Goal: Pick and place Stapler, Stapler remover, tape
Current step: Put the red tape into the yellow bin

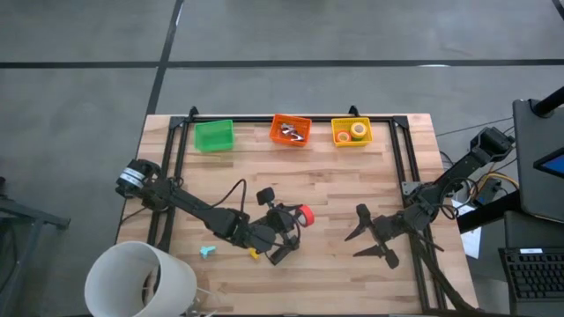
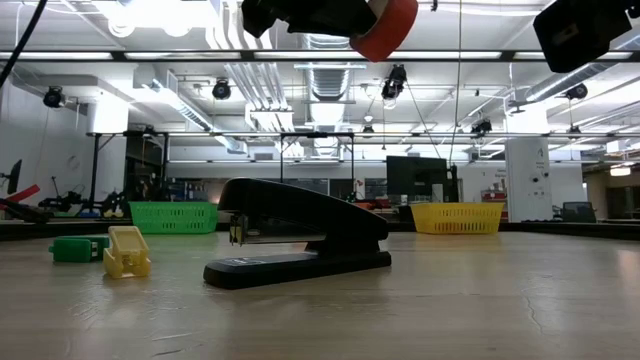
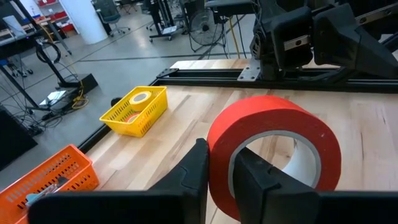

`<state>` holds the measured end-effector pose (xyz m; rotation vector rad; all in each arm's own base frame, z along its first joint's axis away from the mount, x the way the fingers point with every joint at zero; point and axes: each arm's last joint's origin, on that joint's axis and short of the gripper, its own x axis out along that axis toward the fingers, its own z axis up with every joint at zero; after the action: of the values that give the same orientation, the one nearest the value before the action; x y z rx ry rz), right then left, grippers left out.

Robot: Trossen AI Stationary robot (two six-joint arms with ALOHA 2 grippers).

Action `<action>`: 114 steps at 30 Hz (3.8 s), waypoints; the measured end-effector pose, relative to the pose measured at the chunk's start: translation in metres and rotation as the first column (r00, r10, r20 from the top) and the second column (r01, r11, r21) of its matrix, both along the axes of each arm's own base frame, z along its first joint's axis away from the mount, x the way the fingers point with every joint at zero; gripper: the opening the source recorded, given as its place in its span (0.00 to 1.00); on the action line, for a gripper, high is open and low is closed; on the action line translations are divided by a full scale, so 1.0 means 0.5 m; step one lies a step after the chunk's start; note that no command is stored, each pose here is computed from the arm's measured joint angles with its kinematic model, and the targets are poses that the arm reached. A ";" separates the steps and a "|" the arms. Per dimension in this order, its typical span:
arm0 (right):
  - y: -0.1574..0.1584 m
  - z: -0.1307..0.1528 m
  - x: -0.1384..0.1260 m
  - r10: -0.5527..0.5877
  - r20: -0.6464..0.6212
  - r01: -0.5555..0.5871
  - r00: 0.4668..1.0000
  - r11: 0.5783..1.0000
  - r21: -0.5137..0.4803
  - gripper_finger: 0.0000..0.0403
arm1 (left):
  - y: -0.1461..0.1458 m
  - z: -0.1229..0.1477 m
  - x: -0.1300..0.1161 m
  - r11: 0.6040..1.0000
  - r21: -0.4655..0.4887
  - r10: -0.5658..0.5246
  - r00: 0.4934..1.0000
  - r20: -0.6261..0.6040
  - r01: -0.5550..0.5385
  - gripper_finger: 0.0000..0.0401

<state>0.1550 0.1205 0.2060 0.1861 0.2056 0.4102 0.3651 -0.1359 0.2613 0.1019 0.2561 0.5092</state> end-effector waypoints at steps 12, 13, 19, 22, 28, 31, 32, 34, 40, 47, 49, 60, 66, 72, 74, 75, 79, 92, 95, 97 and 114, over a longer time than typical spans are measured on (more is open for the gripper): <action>0.000 0.000 0.000 0.001 0.004 -0.001 1.000 1.000 -0.006 0.54 | 0.000 0.001 0.001 1.000 -0.005 -0.003 1.000 0.005 0.003 0.13; 0.000 0.000 0.000 0.001 0.004 -0.001 1.000 1.000 -0.006 0.54 | 0.001 0.002 0.001 1.000 -0.008 -0.003 1.000 0.010 0.003 0.13; -0.002 0.000 0.001 -0.028 0.019 0.029 0.999 0.999 -0.032 0.54 | 0.007 0.014 0.009 0.999 -0.015 -0.030 0.998 0.059 0.031 0.14; -0.004 0.001 0.002 -0.056 0.045 0.059 0.997 0.995 -0.079 0.54 | 0.017 0.025 0.016 0.999 -0.014 -0.037 0.994 0.101 0.039 0.13; -0.009 0.007 0.004 -0.145 0.103 0.158 0.984 0.978 -0.133 0.54 | 0.054 0.035 0.038 0.990 -0.062 -0.111 0.979 0.172 0.123 0.14; -0.011 0.011 0.006 -0.175 0.123 0.189 0.977 0.974 -0.122 0.54 | 0.065 0.034 0.050 0.984 -0.076 -0.140 0.966 0.215 0.160 0.14; -0.012 0.013 0.006 -0.185 0.133 0.201 0.974 0.972 -0.124 0.54 | 0.068 0.033 0.054 0.979 -0.081 -0.164 0.960 0.227 0.187 0.14; -0.014 0.017 0.007 -0.224 0.159 0.244 0.962 0.962 -0.125 0.54 | 0.071 0.029 0.062 0.969 -0.086 -0.204 0.947 0.249 0.232 0.14; -0.026 0.021 0.013 -0.307 0.178 0.330 0.935 0.936 -0.121 0.54 | 0.070 0.019 0.074 0.964 -0.088 -0.214 0.929 0.303 0.251 0.13; -0.042 0.022 0.025 -0.326 0.170 0.344 0.930 0.934 -0.094 0.54 | 0.076 0.000 0.090 0.962 -0.087 -0.215 0.918 0.333 0.257 0.14; -0.045 0.023 0.027 -0.331 0.173 0.351 0.928 0.932 -0.095 0.54 | 0.079 -0.005 0.095 0.961 -0.092 -0.217 0.918 0.331 0.260 0.14; -0.050 0.027 0.032 -0.309 0.189 0.328 0.932 0.942 -0.079 0.54 | 0.096 -0.007 0.123 0.964 -0.095 -0.197 0.908 0.371 0.248 0.15; -0.052 0.028 0.032 -0.315 0.187 0.332 0.931 0.941 -0.068 0.54 | 0.102 -0.017 0.143 0.961 -0.094 -0.209 0.907 0.365 0.259 0.14; -0.052 0.027 0.032 -0.314 0.184 0.332 0.931 0.941 -0.072 0.43 | 0.103 -0.017 0.144 0.962 -0.084 -0.213 0.908 0.361 0.259 0.16; -0.052 0.027 0.032 -0.314 0.187 0.332 0.931 0.940 -0.078 0.36 | 0.103 -0.017 0.144 0.962 -0.083 -0.214 0.907 0.362 0.260 0.16; -0.052 0.027 0.032 -0.314 0.188 0.333 0.931 0.939 -0.081 0.32 | 0.103 -0.017 0.144 0.962 -0.083 -0.215 0.907 0.362 0.261 0.16; -0.052 0.027 0.033 -0.316 0.190 0.336 0.930 0.938 -0.084 0.17 | 0.104 -0.017 0.144 0.962 -0.082 -0.216 0.907 0.362 0.262 0.17; -0.052 0.024 0.032 -0.323 0.169 0.339 0.931 0.938 -0.078 0.11 | 0.106 -0.019 0.140 0.965 -0.102 -0.198 0.927 0.318 0.241 0.34; -0.054 0.020 0.032 -0.348 0.152 0.363 0.925 0.928 -0.083 0.10 | 0.110 -0.008 0.131 0.970 -0.120 -0.172 0.942 0.289 0.213 0.43; -0.055 0.018 0.032 -0.371 0.139 0.384 0.918 0.920 -0.081 0.10 | 0.110 0.001 0.124 0.970 -0.127 -0.168 0.949 0.266 0.207 0.47; -0.068 -0.001 0.026 -0.512 0.062 0.515 0.857 0.849 -0.119 0.11 | 0.080 0.005 0.088 0.959 -0.184 -0.201 0.974 0.105 0.217 0.52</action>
<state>0.1680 0.0867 0.2054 0.0989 0.1463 -0.1385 0.4090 -0.0961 0.2640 -0.0826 0.2075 0.2751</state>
